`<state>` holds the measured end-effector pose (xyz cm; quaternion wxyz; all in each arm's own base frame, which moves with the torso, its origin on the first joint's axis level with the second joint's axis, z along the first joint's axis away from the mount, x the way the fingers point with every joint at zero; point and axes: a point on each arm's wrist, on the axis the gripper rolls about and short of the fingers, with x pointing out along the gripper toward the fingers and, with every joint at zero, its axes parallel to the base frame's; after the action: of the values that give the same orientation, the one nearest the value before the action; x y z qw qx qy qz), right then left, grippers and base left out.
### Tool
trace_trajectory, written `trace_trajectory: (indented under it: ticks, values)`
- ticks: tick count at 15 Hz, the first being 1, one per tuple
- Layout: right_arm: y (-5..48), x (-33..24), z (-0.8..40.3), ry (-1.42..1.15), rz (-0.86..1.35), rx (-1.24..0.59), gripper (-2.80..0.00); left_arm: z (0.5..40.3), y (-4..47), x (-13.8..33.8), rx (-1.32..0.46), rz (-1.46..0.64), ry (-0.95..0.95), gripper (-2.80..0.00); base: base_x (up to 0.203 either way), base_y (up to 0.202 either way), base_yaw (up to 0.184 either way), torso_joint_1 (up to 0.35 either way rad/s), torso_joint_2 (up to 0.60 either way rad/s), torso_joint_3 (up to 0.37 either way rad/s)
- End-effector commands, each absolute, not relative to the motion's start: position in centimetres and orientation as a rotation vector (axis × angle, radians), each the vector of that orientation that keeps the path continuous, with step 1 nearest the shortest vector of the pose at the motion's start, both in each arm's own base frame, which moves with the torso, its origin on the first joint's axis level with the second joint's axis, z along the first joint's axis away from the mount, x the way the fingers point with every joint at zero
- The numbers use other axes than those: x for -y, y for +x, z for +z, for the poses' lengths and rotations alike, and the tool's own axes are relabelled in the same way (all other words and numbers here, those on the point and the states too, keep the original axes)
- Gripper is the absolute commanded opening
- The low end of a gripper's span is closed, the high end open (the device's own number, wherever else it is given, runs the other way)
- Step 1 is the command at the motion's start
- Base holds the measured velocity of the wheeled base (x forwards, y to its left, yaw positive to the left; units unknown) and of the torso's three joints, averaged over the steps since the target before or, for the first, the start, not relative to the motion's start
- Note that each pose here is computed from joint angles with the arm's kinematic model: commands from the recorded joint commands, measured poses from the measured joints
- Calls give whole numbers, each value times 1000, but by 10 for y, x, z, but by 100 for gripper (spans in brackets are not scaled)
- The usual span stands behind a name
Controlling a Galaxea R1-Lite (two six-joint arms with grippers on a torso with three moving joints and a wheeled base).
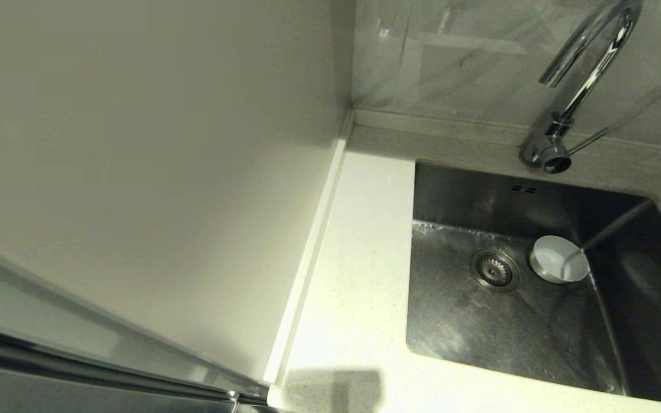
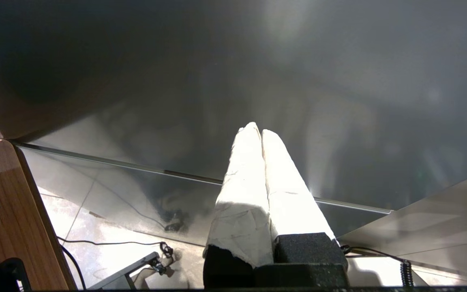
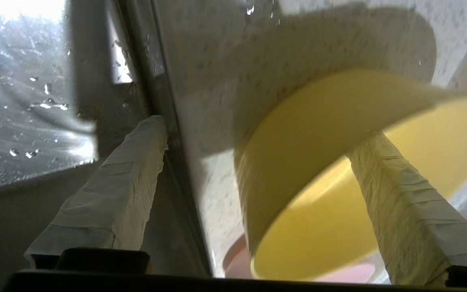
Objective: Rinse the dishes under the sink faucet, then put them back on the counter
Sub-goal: Put a bowl into the sink
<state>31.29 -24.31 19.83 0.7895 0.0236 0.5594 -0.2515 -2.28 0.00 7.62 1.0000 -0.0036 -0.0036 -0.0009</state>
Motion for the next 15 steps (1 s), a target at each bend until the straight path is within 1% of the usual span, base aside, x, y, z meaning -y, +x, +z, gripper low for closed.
trace_trajectory:
  ticks: [1,6,10,15]
  values:
    - [314,244,195,50,-539,-1215,-280,75,-23,0,5,-2,-8,-280,0,0,0,0,0,0]
    - [305,234,219,43,-534,-1158,-280,75,-23,0,5,-2,-8,-280,0,0,0,0,0,0]
    - [286,209,245,52,-485,-1173,-280,75,-23,0,5,-2,-8,-280,0,0,0,0,0,0]
    - [277,200,244,82,-439,-1212,-280,75,-23,0,5,-2,-8,-280,0,0,0,0,0,0]
